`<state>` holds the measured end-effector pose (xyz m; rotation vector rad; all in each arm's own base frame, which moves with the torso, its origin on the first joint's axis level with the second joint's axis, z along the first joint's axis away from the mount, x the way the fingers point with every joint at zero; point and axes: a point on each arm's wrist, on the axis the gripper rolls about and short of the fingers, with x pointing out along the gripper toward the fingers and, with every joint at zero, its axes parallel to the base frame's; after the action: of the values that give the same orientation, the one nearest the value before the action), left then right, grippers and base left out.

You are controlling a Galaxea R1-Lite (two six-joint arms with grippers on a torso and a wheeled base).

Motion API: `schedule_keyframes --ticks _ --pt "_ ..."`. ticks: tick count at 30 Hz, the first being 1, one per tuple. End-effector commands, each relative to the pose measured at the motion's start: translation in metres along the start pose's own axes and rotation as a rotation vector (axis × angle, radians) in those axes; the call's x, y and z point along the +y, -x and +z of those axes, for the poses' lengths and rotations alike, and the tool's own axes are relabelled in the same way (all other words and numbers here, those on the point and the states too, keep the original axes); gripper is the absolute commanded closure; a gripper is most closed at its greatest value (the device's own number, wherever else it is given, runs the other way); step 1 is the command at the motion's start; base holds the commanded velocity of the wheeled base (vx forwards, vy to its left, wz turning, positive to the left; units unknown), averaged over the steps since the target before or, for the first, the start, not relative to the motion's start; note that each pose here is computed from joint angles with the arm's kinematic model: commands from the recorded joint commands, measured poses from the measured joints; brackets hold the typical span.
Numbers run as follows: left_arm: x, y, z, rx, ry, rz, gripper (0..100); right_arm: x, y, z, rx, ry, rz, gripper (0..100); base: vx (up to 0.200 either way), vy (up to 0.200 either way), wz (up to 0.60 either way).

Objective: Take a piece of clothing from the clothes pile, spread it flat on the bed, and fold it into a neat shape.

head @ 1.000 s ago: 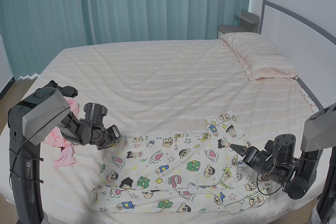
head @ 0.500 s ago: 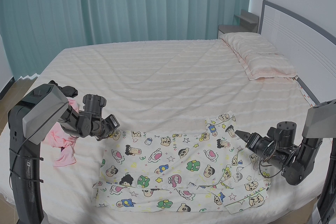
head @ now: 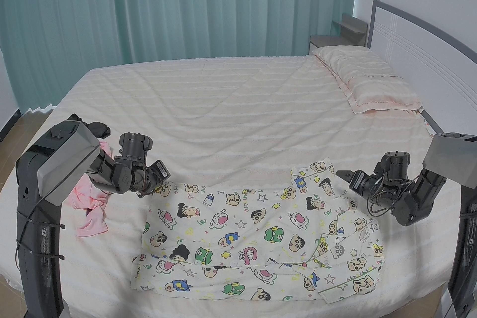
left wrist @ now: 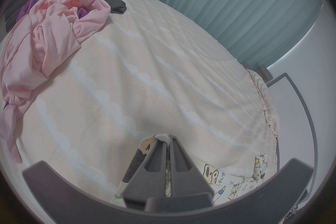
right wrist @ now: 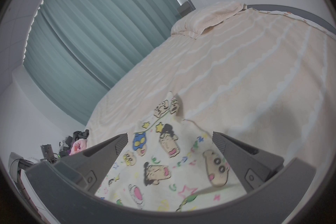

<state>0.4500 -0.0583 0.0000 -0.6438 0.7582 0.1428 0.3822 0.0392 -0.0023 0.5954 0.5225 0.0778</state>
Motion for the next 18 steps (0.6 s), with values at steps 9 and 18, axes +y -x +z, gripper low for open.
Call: schedule_keyframes --ticks 9,18 --pt "0.002 -0.005 -0.004 0.011 0.000 0.009 100 -0.020 -0.060 0.004 0.122 0.096 0.125 0 0.000 0.000 0.00" --pt "0.004 -0.005 -0.006 0.035 0.000 0.028 100 -0.020 -0.083 0.003 0.176 0.156 0.170 0 0.000 0.000 0.00"
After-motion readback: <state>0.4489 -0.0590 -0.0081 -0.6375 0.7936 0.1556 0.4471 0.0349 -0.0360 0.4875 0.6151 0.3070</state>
